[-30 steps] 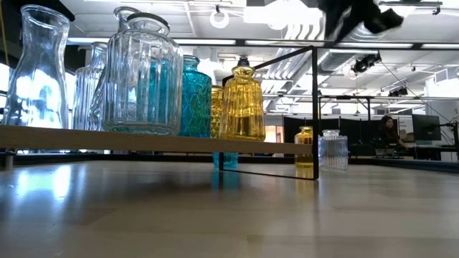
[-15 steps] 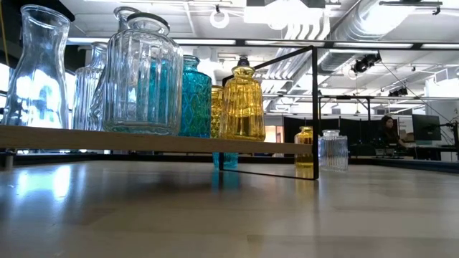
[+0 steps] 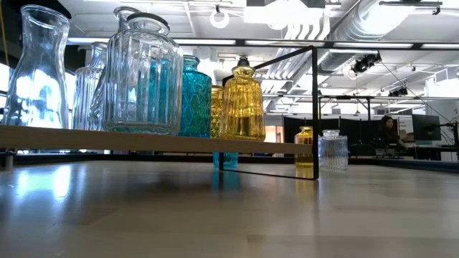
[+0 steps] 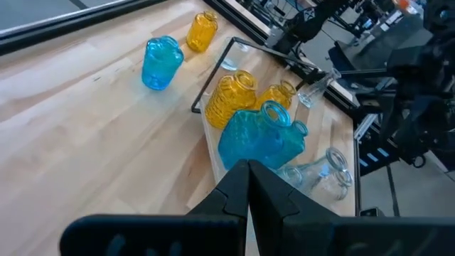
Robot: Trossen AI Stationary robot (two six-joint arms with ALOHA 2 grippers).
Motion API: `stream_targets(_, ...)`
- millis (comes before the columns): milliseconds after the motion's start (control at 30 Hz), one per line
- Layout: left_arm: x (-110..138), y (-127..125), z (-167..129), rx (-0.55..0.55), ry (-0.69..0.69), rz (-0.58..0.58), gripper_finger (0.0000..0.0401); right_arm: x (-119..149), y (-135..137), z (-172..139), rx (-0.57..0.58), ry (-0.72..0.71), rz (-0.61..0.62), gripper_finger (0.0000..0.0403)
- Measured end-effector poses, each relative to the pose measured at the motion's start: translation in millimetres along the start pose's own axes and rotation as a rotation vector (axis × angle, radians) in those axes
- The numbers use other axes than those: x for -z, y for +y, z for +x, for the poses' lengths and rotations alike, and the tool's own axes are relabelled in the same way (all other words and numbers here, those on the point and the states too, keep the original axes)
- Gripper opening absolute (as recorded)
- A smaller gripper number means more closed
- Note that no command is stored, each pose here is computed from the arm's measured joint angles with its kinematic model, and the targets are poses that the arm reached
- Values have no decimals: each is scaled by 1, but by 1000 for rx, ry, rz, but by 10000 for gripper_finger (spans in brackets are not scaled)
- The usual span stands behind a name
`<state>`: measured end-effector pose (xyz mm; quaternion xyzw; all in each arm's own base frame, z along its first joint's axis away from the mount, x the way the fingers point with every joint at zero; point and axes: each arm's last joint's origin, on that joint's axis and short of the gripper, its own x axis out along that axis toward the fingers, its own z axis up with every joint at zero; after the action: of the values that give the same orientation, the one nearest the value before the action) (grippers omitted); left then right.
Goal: Sort vases onto shelf
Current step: Adjust the transparent vase on the shelf and align with the other transparent vase
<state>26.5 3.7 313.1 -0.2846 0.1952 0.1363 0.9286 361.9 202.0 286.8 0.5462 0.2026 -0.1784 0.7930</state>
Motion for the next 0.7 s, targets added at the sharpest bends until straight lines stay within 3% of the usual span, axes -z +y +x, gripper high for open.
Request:
stream_targets(333, 1, 0, 0, 18, 19, 78, 0, 36, -9, 7, -11, -235, 143, 49)
stream_targets(533, 2, -2, 0, 58, 60, 127, 0, 36, -17, 45, 76, -217, 142, 8)
stream_targets(700, 2, -2, 0, 65, 65, 141, 0, 43, -23, 62, 130, -241, 171, 2)
